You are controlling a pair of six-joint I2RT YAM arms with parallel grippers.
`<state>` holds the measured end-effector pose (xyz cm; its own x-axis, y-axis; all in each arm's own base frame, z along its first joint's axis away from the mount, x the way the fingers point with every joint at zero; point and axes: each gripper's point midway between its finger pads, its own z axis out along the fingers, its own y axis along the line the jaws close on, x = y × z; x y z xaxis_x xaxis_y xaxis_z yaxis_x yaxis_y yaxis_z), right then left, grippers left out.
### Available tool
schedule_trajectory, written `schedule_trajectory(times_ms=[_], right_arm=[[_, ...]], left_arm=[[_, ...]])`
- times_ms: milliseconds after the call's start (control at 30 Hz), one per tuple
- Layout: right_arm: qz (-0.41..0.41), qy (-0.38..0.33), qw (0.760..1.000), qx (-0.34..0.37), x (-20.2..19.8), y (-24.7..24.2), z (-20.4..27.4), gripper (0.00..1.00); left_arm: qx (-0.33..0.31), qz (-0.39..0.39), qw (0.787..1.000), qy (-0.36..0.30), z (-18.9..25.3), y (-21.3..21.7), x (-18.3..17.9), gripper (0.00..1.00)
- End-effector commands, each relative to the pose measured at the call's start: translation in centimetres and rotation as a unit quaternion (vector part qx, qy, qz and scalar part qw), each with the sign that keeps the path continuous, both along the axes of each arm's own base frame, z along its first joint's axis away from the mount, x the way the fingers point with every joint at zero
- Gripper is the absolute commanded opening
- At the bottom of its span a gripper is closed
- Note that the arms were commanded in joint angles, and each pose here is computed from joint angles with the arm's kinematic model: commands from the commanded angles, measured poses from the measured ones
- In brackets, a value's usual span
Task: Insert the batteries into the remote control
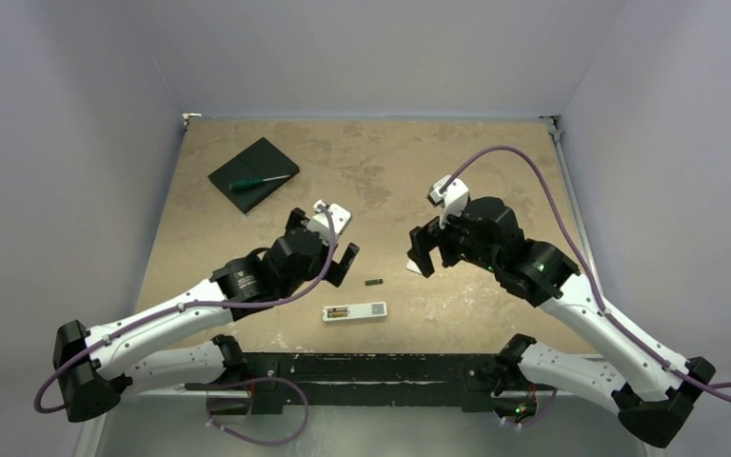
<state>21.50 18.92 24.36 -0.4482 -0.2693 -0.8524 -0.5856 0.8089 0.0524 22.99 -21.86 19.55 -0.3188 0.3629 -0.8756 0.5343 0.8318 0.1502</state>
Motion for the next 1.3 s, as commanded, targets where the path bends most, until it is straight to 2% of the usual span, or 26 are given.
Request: schedule_trajectory(times_ms=[0, 233, 367, 433, 500, 733, 933, 1267], right_arm=[[0.110, -0.061, 0.992, -0.018, 0.5, 2.7, 1.2, 0.96], [0.200, -0.050, 0.974, -0.097, 0.8, 3.9, -2.7, 0.94], [0.226, -0.031, 0.966, -0.125, 1.3, 4.6, -4.8, 0.88], [0.240, -0.020, 0.961, -0.133, 1.5, 5.2, -6.0, 0.80], [0.251, -0.010, 0.958, -0.139, 1.3, 5.4, -7.0, 0.78], [0.291, 0.008, 0.940, -0.178, -0.2, 5.9, -10.4, 0.78], [0.298, 0.030, 0.926, -0.229, -1.1, 6.3, -14.4, 0.78], [0.279, 0.046, 0.925, -0.255, -0.3, 6.3, -17.2, 0.78]], left_arm=[[-0.048, 0.104, 0.992, 0.048, -0.7, 2.5, -0.7, 0.99], [-0.060, 0.133, 0.983, 0.114, -4.0, 3.3, -2.6, 0.99], [-0.080, 0.149, 0.976, 0.139, -5.1, 3.2, -3.2, 0.99], [-0.098, 0.157, 0.971, 0.151, -5.7, 2.8, -3.4, 0.98], [-0.117, 0.171, 0.964, 0.168, -6.5, 2.6, -3.7, 0.98], [-0.143, 0.202, 0.946, 0.209, -9.4, 3.1, -5.0, 0.98], [-0.150, 0.201, 0.943, 0.217, -10.0, 3.2, -5.5, 0.97], [-0.161, 0.219, 0.938, 0.213, -9.3, 4.2, -5.7, 0.97]])
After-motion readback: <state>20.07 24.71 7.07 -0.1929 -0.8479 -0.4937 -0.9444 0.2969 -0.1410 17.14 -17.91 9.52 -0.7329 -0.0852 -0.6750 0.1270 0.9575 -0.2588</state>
